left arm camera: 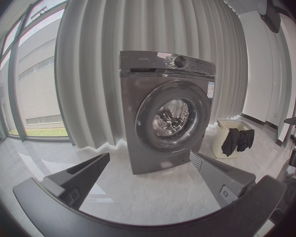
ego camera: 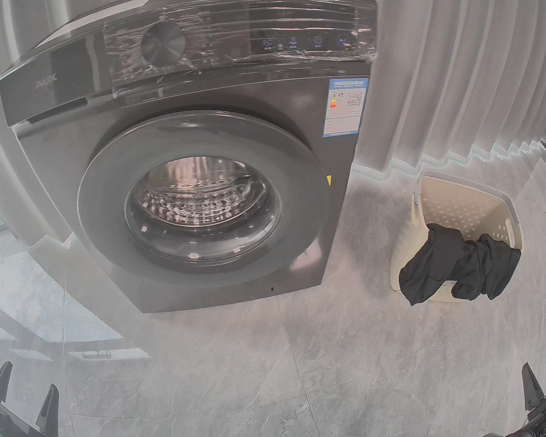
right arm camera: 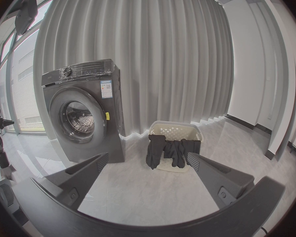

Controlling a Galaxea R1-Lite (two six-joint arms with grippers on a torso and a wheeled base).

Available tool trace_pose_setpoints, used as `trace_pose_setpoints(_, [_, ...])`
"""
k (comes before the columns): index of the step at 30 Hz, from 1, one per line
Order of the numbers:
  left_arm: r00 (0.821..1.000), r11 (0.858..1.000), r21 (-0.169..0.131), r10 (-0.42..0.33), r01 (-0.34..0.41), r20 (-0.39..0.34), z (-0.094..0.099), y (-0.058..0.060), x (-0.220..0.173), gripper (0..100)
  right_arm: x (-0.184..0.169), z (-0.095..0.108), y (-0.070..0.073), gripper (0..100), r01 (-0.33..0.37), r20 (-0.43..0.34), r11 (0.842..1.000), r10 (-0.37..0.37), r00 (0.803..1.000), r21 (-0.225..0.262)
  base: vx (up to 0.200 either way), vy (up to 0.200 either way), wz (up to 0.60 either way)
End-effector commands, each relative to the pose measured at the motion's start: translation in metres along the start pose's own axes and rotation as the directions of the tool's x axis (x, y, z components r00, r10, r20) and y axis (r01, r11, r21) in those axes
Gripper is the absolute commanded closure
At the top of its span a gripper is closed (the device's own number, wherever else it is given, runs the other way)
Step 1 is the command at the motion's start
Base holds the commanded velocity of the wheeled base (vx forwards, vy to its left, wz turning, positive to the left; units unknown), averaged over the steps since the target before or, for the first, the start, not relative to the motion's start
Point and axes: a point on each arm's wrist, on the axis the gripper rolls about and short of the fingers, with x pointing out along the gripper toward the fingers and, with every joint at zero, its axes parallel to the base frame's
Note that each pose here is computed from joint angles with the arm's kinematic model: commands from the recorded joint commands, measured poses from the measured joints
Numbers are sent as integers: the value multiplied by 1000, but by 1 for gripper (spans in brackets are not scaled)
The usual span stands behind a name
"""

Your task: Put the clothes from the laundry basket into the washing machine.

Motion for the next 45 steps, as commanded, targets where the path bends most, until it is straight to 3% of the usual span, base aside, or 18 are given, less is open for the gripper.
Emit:
trace_pose_setpoints(1, [1000,1000,0,1,-1,-5,-5,0,0,0,1,-5,0,0,-2,-16,1000,2,1000,-1,0,0,0])
trace_pose_setpoints(11, [1000,1000,-2,1,-1,-5,-5,0,0,0,1,-5,0,0,-1,-16,1000,1,1000,-1,0,-120,0])
trace_pose_setpoints(20, [1000,1000,-2,2,-2,-5,-5,0,0,0,1,-5,0,0,-1,-16,1000,1,1000,-1,0,0,0])
trace_pose_setpoints(32, [1000,1000,-2,2,-2,-5,-5,0,0,0,1,-5,0,0,1,-16,1000,-1,1000,1,0,-200,0])
trace_pose_setpoints(39, [1000,1000,-2,2,-2,-5,-5,0,0,0,1,-5,0,0,-1,-16,1000,1,1000,-1,0,0,0])
trace_pose_setpoints(45, [1000,1000,-2,2,-2,-5,-5,0,0,0,1,-5,0,0,-1,-16,1000,1,1000,-1,0,0,-600])
